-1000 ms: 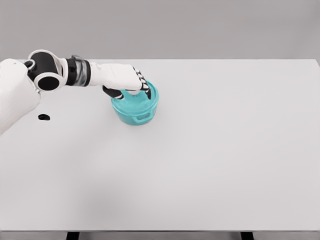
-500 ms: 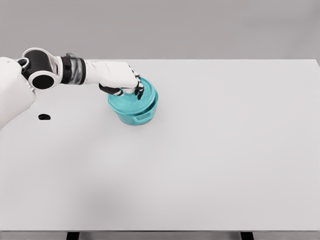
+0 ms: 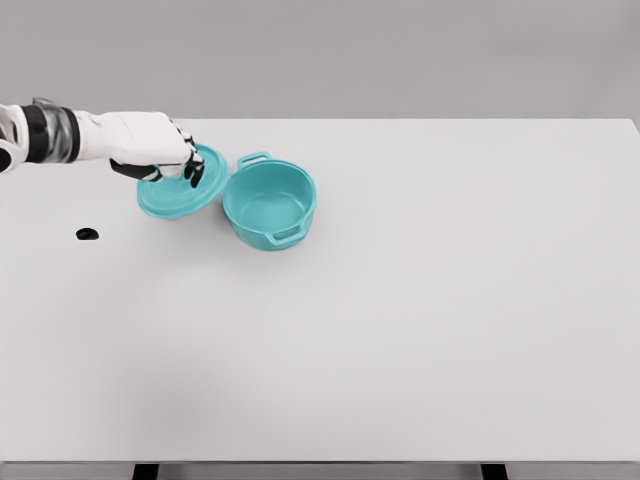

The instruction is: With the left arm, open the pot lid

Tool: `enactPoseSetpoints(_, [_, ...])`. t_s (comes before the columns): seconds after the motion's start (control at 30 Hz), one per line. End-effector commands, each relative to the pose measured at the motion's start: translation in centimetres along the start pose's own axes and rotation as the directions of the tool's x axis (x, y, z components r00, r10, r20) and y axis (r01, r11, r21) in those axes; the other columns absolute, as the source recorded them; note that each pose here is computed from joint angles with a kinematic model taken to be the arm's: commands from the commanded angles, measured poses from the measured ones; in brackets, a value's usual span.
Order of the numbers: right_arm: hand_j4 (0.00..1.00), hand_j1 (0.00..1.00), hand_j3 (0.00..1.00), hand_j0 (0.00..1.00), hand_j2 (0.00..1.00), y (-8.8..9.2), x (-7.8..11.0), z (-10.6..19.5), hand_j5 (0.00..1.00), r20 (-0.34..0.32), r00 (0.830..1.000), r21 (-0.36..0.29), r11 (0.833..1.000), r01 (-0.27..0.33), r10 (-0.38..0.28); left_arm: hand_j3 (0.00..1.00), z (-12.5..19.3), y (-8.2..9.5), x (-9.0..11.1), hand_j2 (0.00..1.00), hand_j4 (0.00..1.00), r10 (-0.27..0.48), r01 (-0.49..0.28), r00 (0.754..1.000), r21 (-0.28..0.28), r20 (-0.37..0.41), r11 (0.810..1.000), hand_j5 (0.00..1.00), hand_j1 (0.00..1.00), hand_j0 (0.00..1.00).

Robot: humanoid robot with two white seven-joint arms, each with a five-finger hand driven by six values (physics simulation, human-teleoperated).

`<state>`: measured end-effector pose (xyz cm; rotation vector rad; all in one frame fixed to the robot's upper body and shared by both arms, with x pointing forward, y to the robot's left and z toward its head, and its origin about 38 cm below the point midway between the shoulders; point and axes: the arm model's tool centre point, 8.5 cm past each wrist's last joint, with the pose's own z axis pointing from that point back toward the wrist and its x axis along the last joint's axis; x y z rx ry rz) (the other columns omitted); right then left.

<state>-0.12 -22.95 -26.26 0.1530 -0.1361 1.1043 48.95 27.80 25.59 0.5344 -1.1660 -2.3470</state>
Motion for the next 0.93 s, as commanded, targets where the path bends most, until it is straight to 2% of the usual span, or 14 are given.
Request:
enactPoseSetpoints(0.0, [1.00, 1.00, 1.00, 1.00, 1.00, 0.0, 0.0, 0.0, 1.00, 0.000, 1.000, 0.000, 1.000, 0.000, 0.000, 0.51, 1.0, -0.5, -0.7, 0.51, 0.51, 0.009, -0.009, 1.000, -0.009, -0.024, 1.000, 0.51, 0.51, 0.51])
enactPoseSetpoints(0.17, [1.00, 1.00, 1.00, 1.00, 1.00, 0.0, 0.0, 0.0, 1.00, 0.000, 1.000, 0.000, 1.000, 0.000, 0.000, 0.54, 1.0, -1.3, -0.7, 0.54, 0.54, 0.021, -0.022, 0.999, -0.022, -0.026, 1.000, 0.54, 0.54, 0.54])
enactPoseSetpoints(0.23, [1.00, 1.00, 1.00, 1.00, 1.00, 0.0, 0.0, 0.0, 1.00, 0.000, 1.000, 0.000, 1.000, 0.000, 0.000, 0.74, 1.1, -1.3, -0.8, 0.74, 0.74, 0.022, -0.023, 0.999, -0.021, -0.027, 1.000, 0.74, 0.74, 0.74])
enactPoseSetpoints(0.27, [1.00, 1.00, 1.00, 1.00, 1.00, 0.0, 0.0, 0.0, 1.00, 0.000, 1.000, 0.000, 1.000, 0.000, 0.000, 0.93, 1.1, -1.4, -0.8, 0.93, 0.93, 0.024, -0.024, 0.999, -0.022, -0.028, 0.999, 0.93, 0.93, 0.93])
enactPoseSetpoints(0.3, [1.00, 1.00, 1.00, 1.00, 1.00, 0.0, 0.0, 0.0, 1.00, 0.000, 1.000, 0.000, 1.000, 0.000, 0.000, 1.00, 1.1, -1.4, -0.8, 1.00, 1.00, 0.025, -0.025, 0.999, -0.021, -0.028, 0.999, 1.00, 1.00, 1.00])
enactPoseSetpoints(0.53, [1.00, 1.00, 1.00, 1.00, 1.00, 0.0, 0.0, 0.0, 1.00, 0.000, 1.000, 0.000, 1.000, 0.000, 0.000, 1.00, 1.4, -2.2, -1.6, 1.00, 1.00, 0.056, -0.058, 0.997, -0.030, -0.046, 0.998, 1.00, 1.00, 1.00])
enactPoseSetpoints(0.57, [1.00, 1.00, 1.00, 1.00, 1.00, 0.0, 0.0, 0.0, 1.00, 0.000, 1.000, 0.000, 1.000, 0.000, 0.000, 1.00, 1.6, -2.7, -2.2, 1.00, 1.00, 0.082, -0.084, 0.995, -0.034, -0.059, 0.996, 1.00, 1.00, 1.00])
enactPoseSetpoints(0.6, [1.00, 1.00, 1.00, 1.00, 1.00, 0.0, 0.0, 0.0, 1.00, 0.000, 1.000, 0.000, 1.000, 0.000, 0.000, 1.00, 3.8, -5.0, -4.0, 1.00, 1.00, 0.140, -0.148, 0.983, -0.058, -0.121, 0.987, 1.00, 1.00, 1.00])
enactPoseSetpoints(0.63, [1.00, 1.00, 1.00, 1.00, 1.00, 0.0, 0.0, 0.0, 1.00, 0.000, 1.000, 0.000, 1.000, 0.000, 0.000, 1.00, 5.3, -5.8, -4.7, 1.00, 1.00, 0.172, -0.182, 0.975, -0.055, -0.142, 0.982, 1.00, 1.00, 1.00])
enactPoseSetpoints(0.73, [1.00, 1.00, 1.00, 1.00, 1.00, 0.0, 0.0, 0.0, 1.00, 0.000, 1.000, 0.000, 1.000, 0.000, 0.000, 1.00, 8.1, -7.7, -5.2, 1.00, 1.00, 0.222, -0.234, 0.960, -0.058, -0.171, 0.970, 1.00, 1.00, 1.00])
enactPoseSetpoints(0.9, [1.00, 1.00, 1.00, 1.00, 1.00, 0.0, 0.0, 0.0, 1.00, 0.000, 1.000, 0.000, 1.000, 0.000, 0.000, 1.00, 8.3, -7.7, -5.2, 1.00, 1.00, 0.239, -0.249, 0.957, -0.043, -0.165, 0.968, 1.00, 1.00, 1.00])
